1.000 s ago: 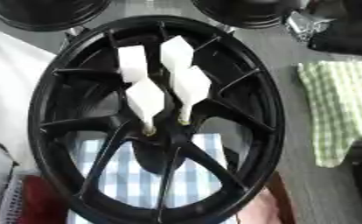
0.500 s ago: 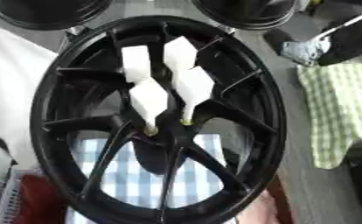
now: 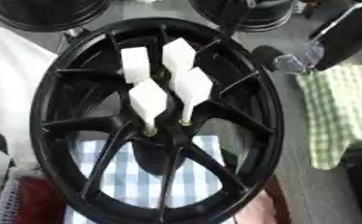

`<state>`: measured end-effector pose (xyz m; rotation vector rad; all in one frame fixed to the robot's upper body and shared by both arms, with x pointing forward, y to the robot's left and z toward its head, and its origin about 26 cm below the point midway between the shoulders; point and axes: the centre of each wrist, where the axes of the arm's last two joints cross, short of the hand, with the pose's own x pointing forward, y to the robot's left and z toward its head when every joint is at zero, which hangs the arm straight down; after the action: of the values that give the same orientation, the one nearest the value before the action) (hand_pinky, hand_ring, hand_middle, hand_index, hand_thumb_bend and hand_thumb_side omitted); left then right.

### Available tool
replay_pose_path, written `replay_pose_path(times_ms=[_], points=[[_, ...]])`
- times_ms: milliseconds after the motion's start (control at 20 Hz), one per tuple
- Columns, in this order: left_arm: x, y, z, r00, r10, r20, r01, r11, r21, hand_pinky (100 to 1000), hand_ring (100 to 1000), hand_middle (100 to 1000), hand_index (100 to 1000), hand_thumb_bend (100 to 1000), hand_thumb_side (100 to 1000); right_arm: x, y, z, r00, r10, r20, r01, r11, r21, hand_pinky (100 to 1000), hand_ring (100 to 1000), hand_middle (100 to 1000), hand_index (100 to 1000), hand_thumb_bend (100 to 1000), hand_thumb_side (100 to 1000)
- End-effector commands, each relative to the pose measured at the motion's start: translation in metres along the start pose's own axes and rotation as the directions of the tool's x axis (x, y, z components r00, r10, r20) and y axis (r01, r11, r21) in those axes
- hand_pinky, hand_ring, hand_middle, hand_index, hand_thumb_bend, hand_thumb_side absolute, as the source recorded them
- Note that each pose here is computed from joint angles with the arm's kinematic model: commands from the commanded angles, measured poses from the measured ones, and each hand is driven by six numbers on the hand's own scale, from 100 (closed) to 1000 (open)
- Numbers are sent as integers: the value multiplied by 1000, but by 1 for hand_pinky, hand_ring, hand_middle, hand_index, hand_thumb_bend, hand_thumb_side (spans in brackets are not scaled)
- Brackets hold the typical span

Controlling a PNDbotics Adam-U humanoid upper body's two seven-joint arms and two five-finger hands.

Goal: Pull the pin out of the wheel hub.

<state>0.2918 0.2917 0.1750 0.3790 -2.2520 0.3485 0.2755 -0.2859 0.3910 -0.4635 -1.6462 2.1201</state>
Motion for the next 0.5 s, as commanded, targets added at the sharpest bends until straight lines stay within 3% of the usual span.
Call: replay_pose_path(times_ms=[50, 500], points=[[7, 1, -3, 1000, -4, 28, 4, 1000, -18, 807, 765, 589, 779, 284, 688, 7, -6, -2, 999, 32, -1, -32, 999, 35, 904, 861, 791, 840, 147, 308], [7, -1, -3, 1000, 5, 27, -4, 1000, -22, 807, 766, 589, 777, 283, 690, 10, -3, -18, 999, 39, 9, -40, 997, 69, 881, 795, 728, 869, 193, 259]])
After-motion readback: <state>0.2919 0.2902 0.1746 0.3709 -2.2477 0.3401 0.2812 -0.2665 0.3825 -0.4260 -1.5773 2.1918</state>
